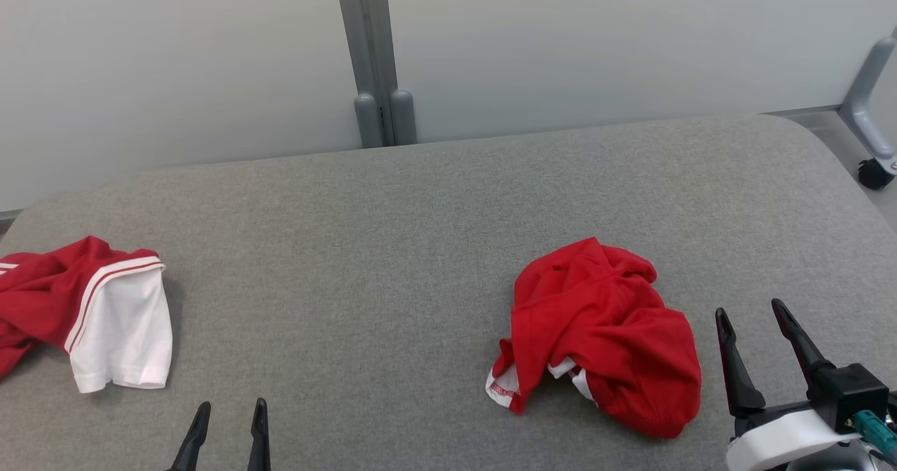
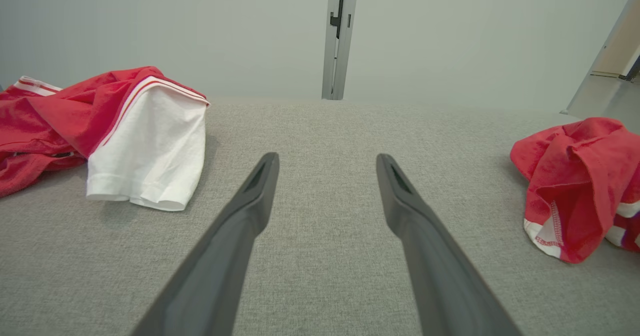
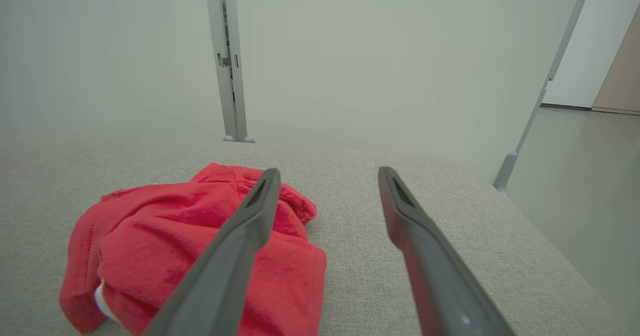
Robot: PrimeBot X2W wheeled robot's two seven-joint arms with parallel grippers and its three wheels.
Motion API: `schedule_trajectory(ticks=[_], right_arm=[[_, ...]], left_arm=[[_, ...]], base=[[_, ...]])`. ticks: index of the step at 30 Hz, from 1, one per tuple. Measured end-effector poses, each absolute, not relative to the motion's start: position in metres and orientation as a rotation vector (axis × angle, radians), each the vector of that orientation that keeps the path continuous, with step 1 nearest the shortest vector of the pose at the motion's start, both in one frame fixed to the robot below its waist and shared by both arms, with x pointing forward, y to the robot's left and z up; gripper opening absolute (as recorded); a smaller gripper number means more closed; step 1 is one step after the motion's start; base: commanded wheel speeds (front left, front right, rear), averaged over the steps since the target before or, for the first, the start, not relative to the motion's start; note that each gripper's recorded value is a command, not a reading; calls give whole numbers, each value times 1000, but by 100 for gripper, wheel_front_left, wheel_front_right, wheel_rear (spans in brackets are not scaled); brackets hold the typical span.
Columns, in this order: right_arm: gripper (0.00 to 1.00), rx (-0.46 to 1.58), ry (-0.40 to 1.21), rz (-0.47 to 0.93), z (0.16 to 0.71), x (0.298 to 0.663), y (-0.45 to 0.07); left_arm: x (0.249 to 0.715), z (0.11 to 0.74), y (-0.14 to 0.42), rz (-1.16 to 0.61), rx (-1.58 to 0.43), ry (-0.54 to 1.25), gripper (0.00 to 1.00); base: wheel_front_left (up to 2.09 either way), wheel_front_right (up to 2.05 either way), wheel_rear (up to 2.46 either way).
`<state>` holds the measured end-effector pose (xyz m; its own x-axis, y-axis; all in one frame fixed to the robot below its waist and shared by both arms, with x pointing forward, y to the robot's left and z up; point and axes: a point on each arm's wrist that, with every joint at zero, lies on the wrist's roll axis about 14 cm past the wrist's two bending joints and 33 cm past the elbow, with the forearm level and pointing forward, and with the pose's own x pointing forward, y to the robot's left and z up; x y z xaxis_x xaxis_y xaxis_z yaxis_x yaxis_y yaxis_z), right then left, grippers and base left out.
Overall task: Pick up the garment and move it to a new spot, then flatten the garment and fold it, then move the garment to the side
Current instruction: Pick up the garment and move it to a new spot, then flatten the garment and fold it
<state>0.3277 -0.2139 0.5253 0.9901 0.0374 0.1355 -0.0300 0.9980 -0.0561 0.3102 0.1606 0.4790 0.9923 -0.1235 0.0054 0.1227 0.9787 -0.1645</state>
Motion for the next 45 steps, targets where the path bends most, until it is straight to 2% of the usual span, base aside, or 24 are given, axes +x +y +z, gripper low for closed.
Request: schedule_trajectory(ticks=[11,13,18,29,38,39,40,45], right_arm=[[100,-52,-129,32,523,327,-215],[100,-52,-127,29,522,327,-216],[100,-66,-109,49,518,329,-213],[100,-58,-77,27,509,329,-218],[100,-57,-52,-65,504,319,-245],[100,-58,-48,-73,503,318,-247],[100,-57,-45,-79,502,317,-248],[100,-50,-39,-111,500,312,-256]], left_arm=[[311,477,154,-142,-152,12,100],[313,478,136,-191,-175,12,100],[320,487,52,-430,-281,21,100],[333,468,-52,-694,-584,325,100],[339,437,-86,-742,-541,488,100],[338,433,-89,-753,-531,505,45],[338,431,-92,-764,-527,515,0],[357,451,-97,-765,-578,443,0]], base=[[0,0,0],[0,0,0],[0,0,0],[0,0,0],[0,0,0],[0,0,0],[0,0,0],[0,0,0]])
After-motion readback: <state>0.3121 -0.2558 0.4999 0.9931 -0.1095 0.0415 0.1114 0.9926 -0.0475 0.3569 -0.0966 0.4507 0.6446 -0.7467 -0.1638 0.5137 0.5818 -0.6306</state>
